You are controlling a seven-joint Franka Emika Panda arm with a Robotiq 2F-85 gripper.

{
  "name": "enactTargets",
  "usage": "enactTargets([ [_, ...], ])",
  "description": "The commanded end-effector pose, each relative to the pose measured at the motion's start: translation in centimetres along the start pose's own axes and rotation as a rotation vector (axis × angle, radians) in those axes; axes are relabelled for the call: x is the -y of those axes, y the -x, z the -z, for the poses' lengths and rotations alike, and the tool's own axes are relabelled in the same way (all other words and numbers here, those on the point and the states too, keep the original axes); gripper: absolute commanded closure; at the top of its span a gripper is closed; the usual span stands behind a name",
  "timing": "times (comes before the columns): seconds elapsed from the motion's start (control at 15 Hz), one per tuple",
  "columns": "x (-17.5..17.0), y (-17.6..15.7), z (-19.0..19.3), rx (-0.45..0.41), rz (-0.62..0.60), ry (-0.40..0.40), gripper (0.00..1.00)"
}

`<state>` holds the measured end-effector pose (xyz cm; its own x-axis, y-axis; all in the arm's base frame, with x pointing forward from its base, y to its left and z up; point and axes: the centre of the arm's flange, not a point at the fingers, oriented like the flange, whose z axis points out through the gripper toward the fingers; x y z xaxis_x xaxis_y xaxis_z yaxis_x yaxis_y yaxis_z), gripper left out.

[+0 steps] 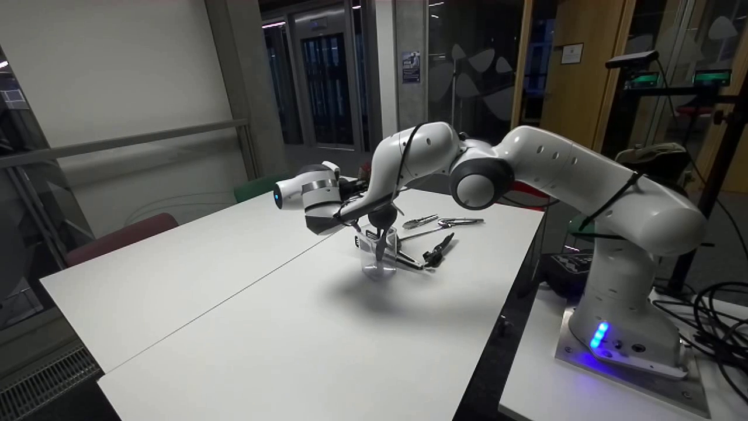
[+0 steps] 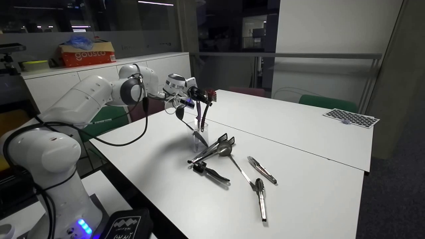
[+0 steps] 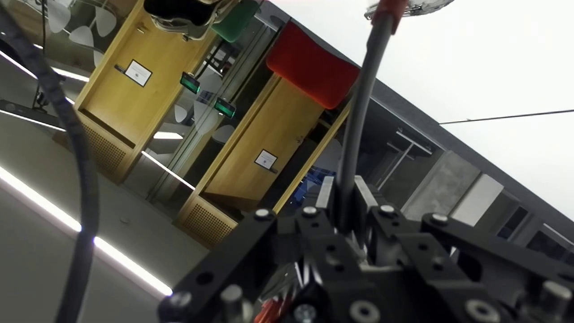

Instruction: Put the brush in the clear cup

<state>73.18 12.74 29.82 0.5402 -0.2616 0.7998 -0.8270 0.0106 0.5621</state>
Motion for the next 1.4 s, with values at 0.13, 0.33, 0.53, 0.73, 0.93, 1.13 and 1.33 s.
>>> enactTargets([
  [0.13,2.9,-1.4,0.1,-0.011,0.066,0.022,0.97],
  [0.33,3.0,-1.1,0.0,-0.002,0.095,0.009,0.97],
  [0.53,3.0,-0.8,0.2,0.008,0.129,-0.016,0.97],
  [0.73,2.5,-0.1,0.7,0.008,0.168,-0.039,0.97],
  [0.93,2.0,0.6,1.5,0.004,0.201,-0.058,0.97],
  [1.13,2.2,1.2,1.8,0.015,0.232,-0.078,0.97],
  [1.33,2.6,1.3,1.3,0.023,0.251,-0.069,0.97],
])
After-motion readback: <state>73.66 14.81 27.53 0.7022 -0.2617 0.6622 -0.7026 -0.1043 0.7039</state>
